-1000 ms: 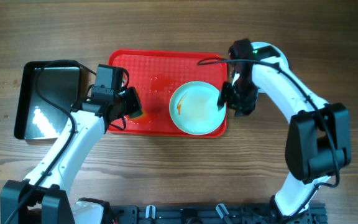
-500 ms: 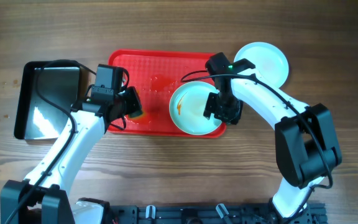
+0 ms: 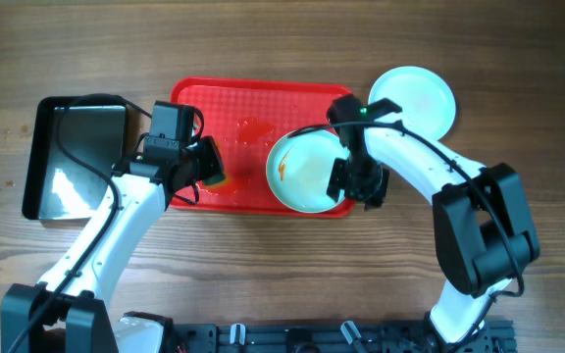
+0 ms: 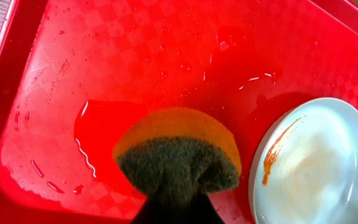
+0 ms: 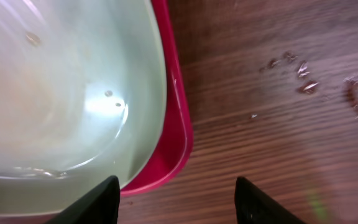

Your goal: Clean dirty plates on tray and stack at the side

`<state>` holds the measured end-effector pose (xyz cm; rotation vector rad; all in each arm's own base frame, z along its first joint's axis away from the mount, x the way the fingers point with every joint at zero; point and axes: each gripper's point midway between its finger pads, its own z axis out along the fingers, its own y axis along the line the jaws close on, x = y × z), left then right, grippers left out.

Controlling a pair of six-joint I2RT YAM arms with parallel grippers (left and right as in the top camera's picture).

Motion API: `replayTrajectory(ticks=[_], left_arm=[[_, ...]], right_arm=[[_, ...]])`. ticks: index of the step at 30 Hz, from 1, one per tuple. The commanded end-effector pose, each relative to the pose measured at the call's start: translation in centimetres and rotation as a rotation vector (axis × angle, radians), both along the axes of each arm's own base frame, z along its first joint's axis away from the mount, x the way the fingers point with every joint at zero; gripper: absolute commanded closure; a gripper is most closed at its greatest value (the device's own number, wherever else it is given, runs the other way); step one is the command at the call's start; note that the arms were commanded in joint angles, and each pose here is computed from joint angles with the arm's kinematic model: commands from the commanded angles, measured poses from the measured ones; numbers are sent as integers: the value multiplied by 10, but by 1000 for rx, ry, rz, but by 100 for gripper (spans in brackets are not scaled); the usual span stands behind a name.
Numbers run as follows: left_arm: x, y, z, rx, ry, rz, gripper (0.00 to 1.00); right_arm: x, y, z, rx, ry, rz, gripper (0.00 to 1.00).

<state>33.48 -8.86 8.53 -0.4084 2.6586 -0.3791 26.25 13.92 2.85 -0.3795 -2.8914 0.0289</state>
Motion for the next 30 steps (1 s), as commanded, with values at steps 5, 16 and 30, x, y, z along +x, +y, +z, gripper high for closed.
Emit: replayTrajectory(ticks=[5, 16, 30], left_arm=[[-2, -1, -3, -13, 14, 4, 96], [-1, -3, -3, -20, 9, 1, 96], [-2, -3, -3, -23, 14, -1, 96]], right_arm=[[27, 27, 25, 136, -108, 12, 39], [9, 39, 9, 1, -132, -69, 42], [11, 23, 0, -92, -166, -125, 47]])
